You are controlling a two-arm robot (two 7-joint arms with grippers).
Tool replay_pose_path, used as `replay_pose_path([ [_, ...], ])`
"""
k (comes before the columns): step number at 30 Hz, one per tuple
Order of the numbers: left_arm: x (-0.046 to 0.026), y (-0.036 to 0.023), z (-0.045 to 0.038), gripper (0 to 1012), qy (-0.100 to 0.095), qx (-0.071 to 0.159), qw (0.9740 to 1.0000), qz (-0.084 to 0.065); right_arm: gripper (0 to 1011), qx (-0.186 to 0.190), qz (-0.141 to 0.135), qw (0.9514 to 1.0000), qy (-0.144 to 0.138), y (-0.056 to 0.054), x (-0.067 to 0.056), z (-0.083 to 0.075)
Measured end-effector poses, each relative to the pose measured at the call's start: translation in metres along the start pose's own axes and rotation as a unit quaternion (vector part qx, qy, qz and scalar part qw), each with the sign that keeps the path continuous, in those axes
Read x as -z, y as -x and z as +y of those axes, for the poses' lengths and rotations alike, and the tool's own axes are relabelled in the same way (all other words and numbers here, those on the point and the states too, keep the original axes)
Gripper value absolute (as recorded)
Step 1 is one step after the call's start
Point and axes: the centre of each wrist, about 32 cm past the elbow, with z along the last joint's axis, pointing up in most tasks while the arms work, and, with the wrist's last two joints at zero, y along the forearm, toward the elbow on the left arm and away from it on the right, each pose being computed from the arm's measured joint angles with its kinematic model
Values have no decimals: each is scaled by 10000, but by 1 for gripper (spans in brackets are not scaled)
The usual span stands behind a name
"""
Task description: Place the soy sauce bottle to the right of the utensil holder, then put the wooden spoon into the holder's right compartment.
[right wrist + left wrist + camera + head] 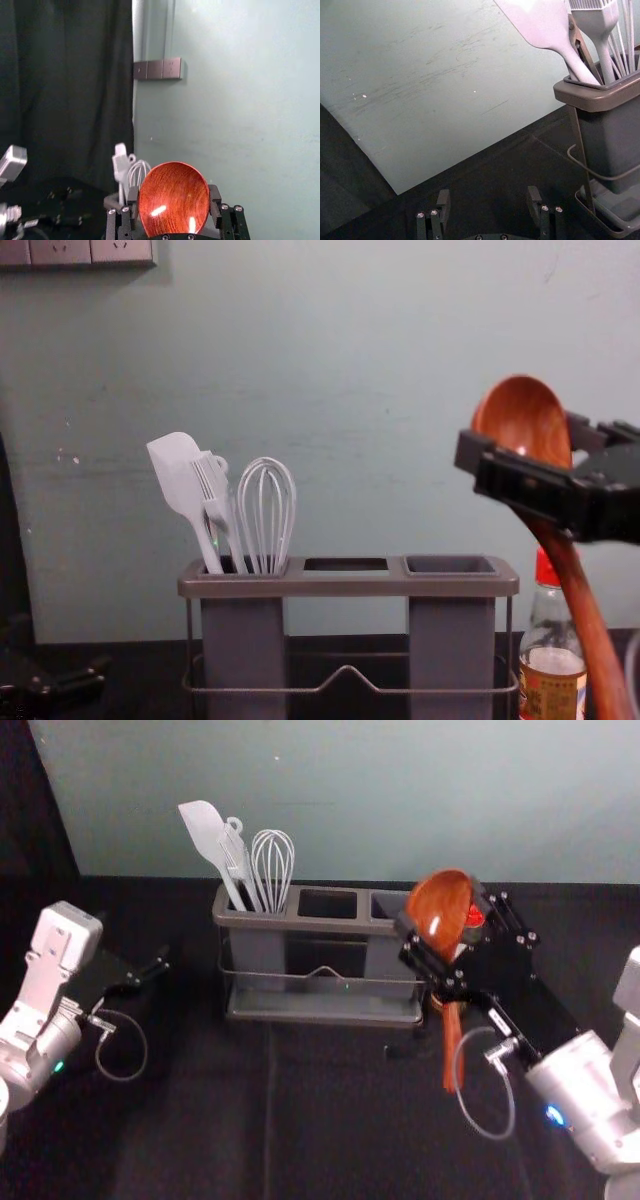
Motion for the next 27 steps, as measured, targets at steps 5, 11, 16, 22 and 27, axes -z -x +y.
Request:
replay_pose_path([
  [5, 0, 0, 0, 1005, 0, 0, 10000, 0, 839, 76, -48, 9996, -282, -74, 16, 130],
  [11, 0, 0, 0, 1005, 1, 0, 10000, 0, 838, -29, -212, 9981, -577, -258, 35, 281],
  [16, 0, 0, 0, 1005, 1, 0, 10000, 0, 838, -211, -287, 9963, -776, -471, 15, 472],
  [22, 0, 0, 0, 1005, 1, 0, 10000, 0, 838, -413, -314, 9950, -854, -647, -17, 698],
  [27, 0, 0, 0, 1005, 0, 0, 10000, 0, 838, -550, -335, 9940, -888, -723, -25, 855],
])
